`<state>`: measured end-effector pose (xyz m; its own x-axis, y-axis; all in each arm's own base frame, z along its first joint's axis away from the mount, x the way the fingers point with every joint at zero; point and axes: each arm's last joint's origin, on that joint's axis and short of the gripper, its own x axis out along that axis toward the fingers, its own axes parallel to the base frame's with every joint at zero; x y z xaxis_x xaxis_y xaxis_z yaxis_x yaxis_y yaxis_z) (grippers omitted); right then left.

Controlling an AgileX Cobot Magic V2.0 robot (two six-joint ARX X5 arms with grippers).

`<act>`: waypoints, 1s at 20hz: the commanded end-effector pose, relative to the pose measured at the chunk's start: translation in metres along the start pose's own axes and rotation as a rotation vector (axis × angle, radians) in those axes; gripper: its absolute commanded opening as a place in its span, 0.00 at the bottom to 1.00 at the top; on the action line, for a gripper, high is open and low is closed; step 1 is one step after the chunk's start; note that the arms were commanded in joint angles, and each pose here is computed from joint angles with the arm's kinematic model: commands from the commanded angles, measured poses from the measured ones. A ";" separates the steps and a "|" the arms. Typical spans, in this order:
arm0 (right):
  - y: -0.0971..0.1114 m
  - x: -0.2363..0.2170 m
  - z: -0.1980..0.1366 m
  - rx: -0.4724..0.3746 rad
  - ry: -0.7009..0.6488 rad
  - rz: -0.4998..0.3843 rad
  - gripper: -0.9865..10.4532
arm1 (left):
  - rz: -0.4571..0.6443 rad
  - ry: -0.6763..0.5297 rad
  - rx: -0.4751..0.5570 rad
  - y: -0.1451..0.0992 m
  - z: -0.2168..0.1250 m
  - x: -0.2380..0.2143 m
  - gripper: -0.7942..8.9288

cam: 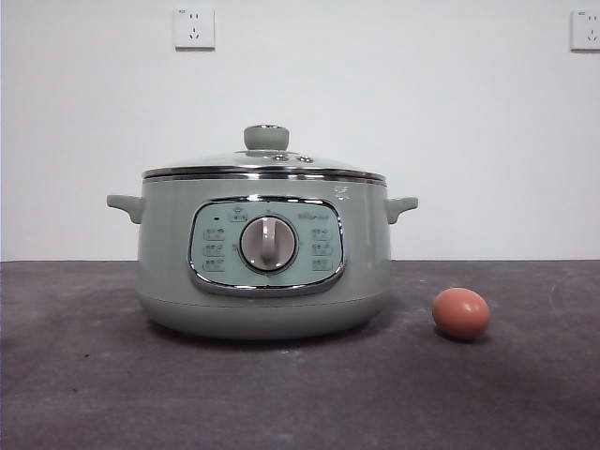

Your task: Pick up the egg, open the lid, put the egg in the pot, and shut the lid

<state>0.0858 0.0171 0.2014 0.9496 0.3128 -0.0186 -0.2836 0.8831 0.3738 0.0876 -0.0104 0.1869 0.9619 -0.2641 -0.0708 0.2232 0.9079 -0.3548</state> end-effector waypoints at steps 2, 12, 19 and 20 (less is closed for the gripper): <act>0.011 -0.004 0.025 0.011 -0.002 0.003 0.08 | -0.027 -0.007 -0.022 -0.011 0.022 -0.009 0.08; 0.044 -0.005 0.097 -0.208 0.309 0.065 0.08 | -0.175 0.148 0.067 -0.040 0.080 -0.020 0.07; 0.057 0.004 0.131 -0.265 0.570 0.072 0.08 | -0.337 0.343 0.134 -0.054 0.108 -0.015 0.07; 0.058 0.005 0.134 -0.268 0.607 0.073 0.08 | -0.345 0.365 0.140 -0.056 0.112 -0.015 0.07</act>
<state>0.0923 0.0232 0.3465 0.7157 0.4423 -0.5405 -0.4125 0.8922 0.1839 0.0791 -0.0207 0.3105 0.7222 -0.6223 -0.3019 0.5291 0.7782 -0.3384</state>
